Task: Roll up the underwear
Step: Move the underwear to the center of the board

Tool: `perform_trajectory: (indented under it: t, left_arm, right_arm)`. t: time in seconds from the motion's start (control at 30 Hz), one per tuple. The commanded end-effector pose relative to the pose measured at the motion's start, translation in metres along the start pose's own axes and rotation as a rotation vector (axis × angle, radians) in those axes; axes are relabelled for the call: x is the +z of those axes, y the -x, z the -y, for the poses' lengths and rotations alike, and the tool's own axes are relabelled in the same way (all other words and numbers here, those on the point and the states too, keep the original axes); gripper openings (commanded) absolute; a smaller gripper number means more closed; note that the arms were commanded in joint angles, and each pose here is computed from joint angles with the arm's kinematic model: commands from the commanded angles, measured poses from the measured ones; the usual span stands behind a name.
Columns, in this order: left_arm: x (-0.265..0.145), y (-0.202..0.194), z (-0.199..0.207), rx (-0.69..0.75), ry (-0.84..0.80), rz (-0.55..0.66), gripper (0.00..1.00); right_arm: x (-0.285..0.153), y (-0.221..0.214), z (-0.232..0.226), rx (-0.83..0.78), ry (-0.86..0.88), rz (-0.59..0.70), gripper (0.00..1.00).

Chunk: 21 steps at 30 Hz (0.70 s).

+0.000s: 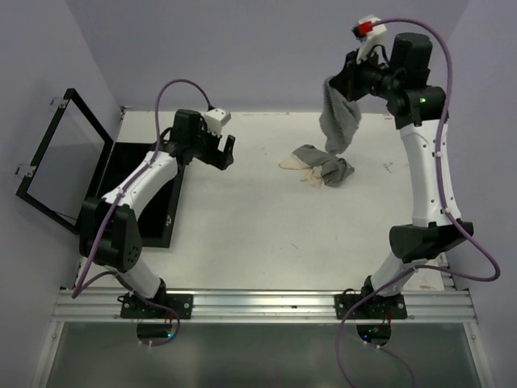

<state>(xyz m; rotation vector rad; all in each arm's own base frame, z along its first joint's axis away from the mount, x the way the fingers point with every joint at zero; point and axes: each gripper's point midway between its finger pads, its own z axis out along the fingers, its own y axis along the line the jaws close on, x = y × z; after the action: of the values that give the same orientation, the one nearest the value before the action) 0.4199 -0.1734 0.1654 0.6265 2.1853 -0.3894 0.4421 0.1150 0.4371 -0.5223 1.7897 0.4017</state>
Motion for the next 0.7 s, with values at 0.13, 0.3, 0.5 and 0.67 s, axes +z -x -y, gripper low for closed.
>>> perform_trajectory:
  t: [0.13, 0.3, 0.5, 0.67]
  left_arm:
    - [-0.059, 0.040, -0.031, 0.002, 0.047, 0.179, 0.93]
    - [-0.078, 0.021, -0.023, 0.141, 0.038, 0.154, 0.93]
    - [-0.068, -0.055, -0.003, 0.209, -0.083, -0.017, 0.93]
    - [-0.069, -0.105, 0.020, 0.229, -0.234, -0.152, 0.91]
  right_arm:
    - [-0.031, -0.021, -0.122, 0.000, 0.401, -0.025, 0.00]
    - [-0.048, -0.188, -0.121, -0.097, 0.425, -0.378, 0.00]
    - [-0.095, -0.365, -0.123, -0.068, 0.611, -0.958, 0.48]
    - [-0.094, -0.377, -0.113, 0.032, 0.524, -1.030, 0.58]
